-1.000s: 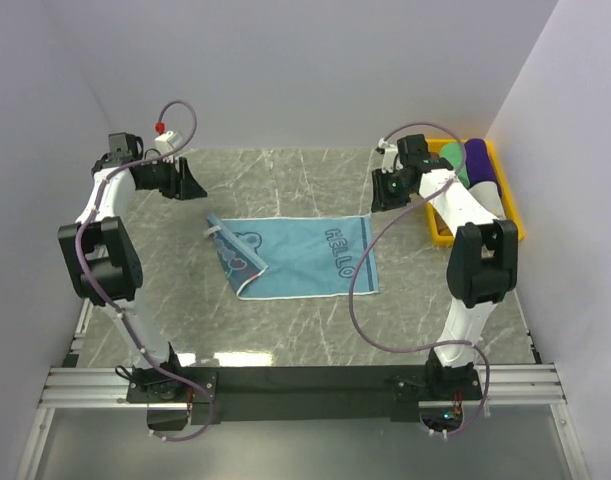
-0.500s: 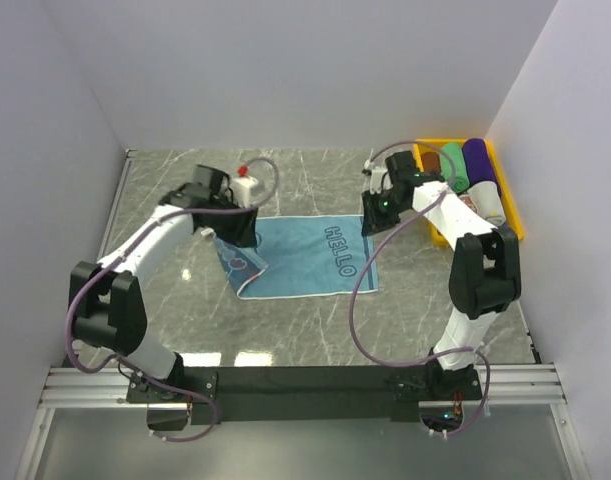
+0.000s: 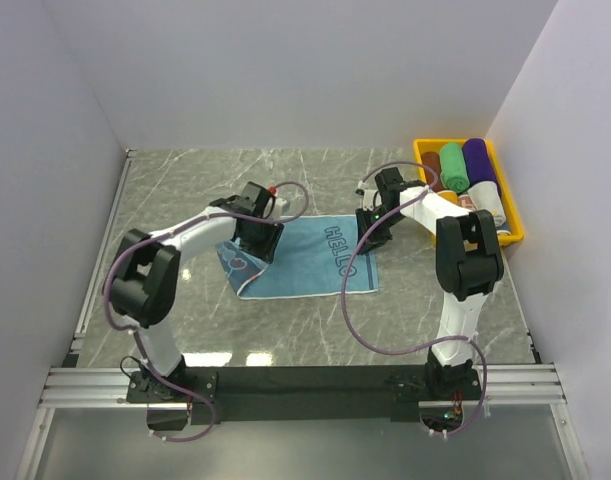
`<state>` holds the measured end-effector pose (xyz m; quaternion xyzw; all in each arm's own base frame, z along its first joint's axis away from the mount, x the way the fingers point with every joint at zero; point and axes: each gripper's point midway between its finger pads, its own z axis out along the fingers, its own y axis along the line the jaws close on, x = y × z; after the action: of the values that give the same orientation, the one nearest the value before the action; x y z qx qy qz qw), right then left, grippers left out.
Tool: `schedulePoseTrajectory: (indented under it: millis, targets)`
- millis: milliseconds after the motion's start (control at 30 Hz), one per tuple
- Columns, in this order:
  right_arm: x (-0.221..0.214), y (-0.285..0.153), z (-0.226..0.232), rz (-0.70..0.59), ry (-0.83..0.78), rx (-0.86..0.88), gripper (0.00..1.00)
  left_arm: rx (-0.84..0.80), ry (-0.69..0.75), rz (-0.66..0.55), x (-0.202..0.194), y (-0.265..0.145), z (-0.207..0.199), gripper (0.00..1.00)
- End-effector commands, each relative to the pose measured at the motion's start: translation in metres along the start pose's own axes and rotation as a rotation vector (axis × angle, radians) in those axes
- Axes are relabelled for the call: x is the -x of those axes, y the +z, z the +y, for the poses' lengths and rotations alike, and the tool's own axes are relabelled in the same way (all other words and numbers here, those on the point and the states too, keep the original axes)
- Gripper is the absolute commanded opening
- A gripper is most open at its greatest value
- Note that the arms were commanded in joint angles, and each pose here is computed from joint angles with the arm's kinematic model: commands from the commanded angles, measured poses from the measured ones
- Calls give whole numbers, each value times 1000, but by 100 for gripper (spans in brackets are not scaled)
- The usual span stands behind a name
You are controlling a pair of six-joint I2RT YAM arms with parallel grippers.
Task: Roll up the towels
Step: Flatten the towel
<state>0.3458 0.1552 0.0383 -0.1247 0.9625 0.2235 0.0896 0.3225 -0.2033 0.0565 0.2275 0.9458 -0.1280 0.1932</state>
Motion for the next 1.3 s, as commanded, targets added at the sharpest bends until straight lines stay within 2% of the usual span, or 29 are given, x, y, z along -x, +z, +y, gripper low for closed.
schedulePoseTrajectory:
  millis: [0,233,467,533,667,767,800,933,1000,1067,1133,1200,1233,1267]
  targets:
    - [1,6,-5,-7,10,-19,21,79,-10,-34,20,9,1,48]
    - [-4,8,-13,10,19,-54,20,161,7,36,4,28,9,47]
    - [-12,14,-31,49,34,-136,20,181,-2,89,-25,20,22,20]
    - [-13,14,-34,58,37,-155,20,183,-5,63,-25,10,24,18]
    - [-14,14,-38,64,37,-178,20,208,-55,51,-31,-9,44,1]
    - [-12,13,-39,61,36,-187,20,228,-125,38,-42,-34,70,0]
    - [-13,12,-39,63,37,-187,20,237,-137,6,-41,-48,76,1]
    - [-13,7,-33,67,31,-167,20,294,-147,19,-74,-73,112,0]
    - [-12,1,-28,67,11,-145,25,279,-212,51,-86,-85,129,1]
    - [-10,-8,-21,52,-27,-127,29,262,-186,89,-97,-89,135,9]
    - [-9,-19,-15,43,-49,-117,35,245,-144,113,-105,-93,135,23]
    - [-8,-29,-13,43,-77,-118,41,219,-134,107,-111,-102,134,32]
    - [-6,-35,-11,31,-91,-119,41,203,-128,99,-111,-106,133,43]
    - [-5,-38,-9,29,-105,-118,42,198,-126,75,-107,-111,133,46]
